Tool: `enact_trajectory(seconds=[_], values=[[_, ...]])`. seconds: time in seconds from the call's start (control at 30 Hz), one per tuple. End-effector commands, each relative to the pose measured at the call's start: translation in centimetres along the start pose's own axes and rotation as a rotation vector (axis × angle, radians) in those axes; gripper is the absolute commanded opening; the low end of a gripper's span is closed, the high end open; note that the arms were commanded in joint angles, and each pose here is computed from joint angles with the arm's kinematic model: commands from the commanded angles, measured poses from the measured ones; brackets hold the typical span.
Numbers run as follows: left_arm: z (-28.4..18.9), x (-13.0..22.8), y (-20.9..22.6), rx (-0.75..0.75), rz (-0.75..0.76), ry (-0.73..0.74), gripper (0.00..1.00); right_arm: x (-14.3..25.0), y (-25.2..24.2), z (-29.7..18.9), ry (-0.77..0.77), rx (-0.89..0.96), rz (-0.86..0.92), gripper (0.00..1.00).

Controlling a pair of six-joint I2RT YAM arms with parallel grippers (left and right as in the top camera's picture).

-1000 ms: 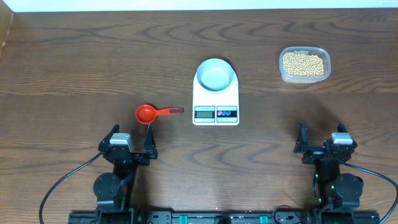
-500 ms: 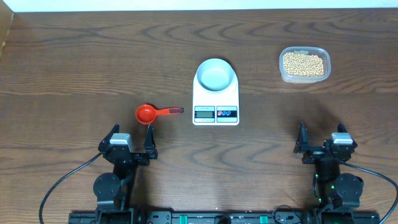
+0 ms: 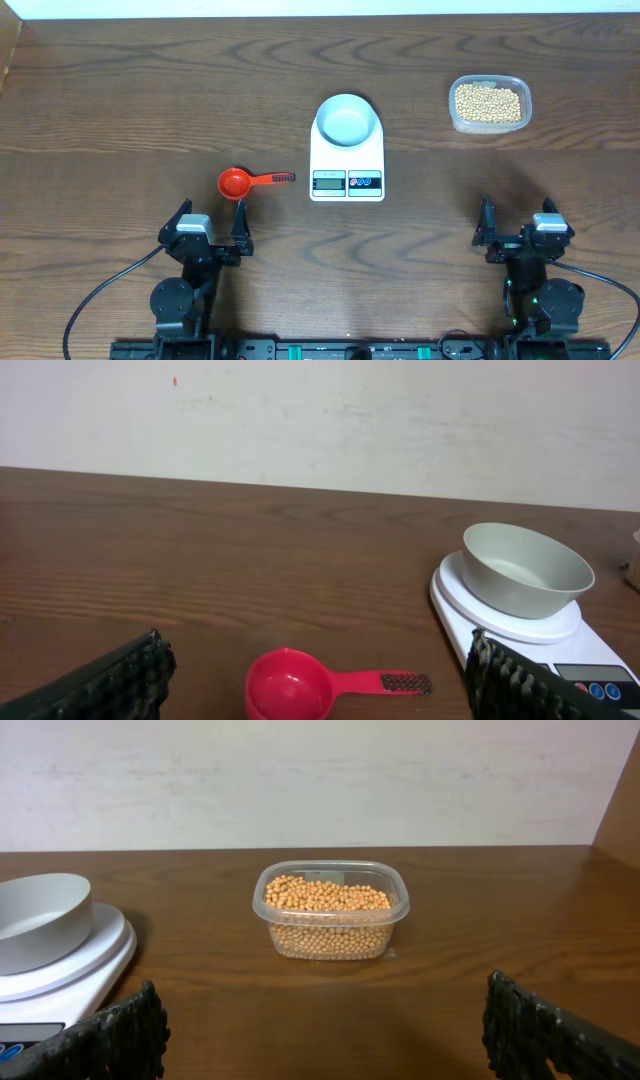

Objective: Scoop item into bowl and weigh 50g on scale

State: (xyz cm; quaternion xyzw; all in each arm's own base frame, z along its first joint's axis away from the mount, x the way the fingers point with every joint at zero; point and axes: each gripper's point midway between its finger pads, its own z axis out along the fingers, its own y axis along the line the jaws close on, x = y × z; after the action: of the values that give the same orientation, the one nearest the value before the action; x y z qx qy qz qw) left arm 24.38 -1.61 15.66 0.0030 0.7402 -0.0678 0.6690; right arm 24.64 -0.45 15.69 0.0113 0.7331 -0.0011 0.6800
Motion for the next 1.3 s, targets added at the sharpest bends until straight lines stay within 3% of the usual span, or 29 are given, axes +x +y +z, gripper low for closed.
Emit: enact_trajectory(seconds=[0.0, 0.37, 0.67, 1.07, 1.27], values=[[0.1, 1.5, 0.0, 0.005, 0.016, 0.04, 0.95, 0.0, -0.2, 0.0, 0.0, 0.01, -0.011, 0.99], [0.1, 0.6, -0.1, 0.007, -0.016, 0.014, 0.95, 0.0, -0.2, 0.0, 0.0, 0.01, -0.011, 0.99], [-0.7, -2.7, -0.5, 0.011, -0.034, -0.04, 0.95, 0.0, -0.2, 0.0, 0.0, 0.01, -0.011, 0.99], [1.7, -6.7, 0.3, -0.058, -0.093, 0.151, 0.95, 0.0, -0.2, 0.0, 0.0, 0.01, -0.011, 0.99], [2.6, -7.5, 2.2, -0.232, -0.308, 0.373, 0.95, 0.0, -0.2, 0.0, 0.0, 0.01, -0.011, 0.99]])
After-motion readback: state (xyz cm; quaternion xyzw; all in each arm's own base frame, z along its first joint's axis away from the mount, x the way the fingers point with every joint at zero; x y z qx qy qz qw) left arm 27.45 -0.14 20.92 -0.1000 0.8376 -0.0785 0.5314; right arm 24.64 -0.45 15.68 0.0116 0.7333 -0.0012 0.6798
